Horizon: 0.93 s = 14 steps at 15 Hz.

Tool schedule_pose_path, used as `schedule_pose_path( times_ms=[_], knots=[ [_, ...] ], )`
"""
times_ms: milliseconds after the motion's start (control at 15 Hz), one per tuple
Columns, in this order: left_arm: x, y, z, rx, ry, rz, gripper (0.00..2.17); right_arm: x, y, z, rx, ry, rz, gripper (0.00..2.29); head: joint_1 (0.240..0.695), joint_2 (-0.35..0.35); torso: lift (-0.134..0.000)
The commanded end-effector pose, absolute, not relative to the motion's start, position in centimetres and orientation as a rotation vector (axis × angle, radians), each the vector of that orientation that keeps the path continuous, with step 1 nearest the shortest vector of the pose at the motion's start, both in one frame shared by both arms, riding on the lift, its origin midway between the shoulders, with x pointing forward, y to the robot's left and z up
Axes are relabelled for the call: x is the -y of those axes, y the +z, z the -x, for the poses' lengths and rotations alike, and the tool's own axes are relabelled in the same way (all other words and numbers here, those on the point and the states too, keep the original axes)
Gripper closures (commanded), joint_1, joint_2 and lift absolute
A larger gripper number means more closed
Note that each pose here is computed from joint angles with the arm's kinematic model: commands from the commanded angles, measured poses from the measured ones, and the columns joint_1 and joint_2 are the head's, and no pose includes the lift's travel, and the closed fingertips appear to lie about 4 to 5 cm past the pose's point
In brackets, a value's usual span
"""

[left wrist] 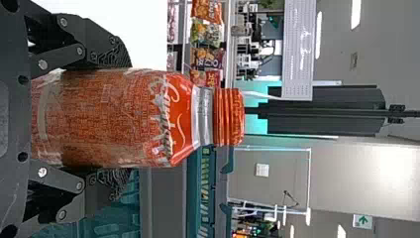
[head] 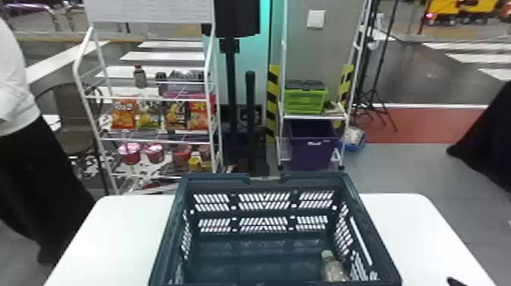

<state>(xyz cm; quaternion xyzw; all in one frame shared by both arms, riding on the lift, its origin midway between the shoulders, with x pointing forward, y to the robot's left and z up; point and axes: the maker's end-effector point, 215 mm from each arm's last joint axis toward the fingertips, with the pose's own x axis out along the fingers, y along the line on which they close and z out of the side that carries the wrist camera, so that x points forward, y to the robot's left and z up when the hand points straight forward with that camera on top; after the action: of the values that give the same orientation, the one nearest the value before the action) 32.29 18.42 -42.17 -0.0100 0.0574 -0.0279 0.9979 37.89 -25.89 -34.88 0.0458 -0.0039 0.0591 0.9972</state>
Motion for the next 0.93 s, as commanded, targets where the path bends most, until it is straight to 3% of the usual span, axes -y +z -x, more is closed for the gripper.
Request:
schedule_pose_path(
  times_ms=[0,867],
  knots=[
    [-18.4,-42.1,-32.4,-0.112,-0.055,0.02,2.14,25.7,-34.9,-37.9,0.008,0.119,-0.087,0.03,0.499,0.0,0.0],
    [-17.3,-41.6,-32.5,-0.1,-0.073,0.034,2.14,24.6,-35.4,-36.5,-0.008,0.115,-0.029,0.03,0.499,0.0,0.0]
  ],
)
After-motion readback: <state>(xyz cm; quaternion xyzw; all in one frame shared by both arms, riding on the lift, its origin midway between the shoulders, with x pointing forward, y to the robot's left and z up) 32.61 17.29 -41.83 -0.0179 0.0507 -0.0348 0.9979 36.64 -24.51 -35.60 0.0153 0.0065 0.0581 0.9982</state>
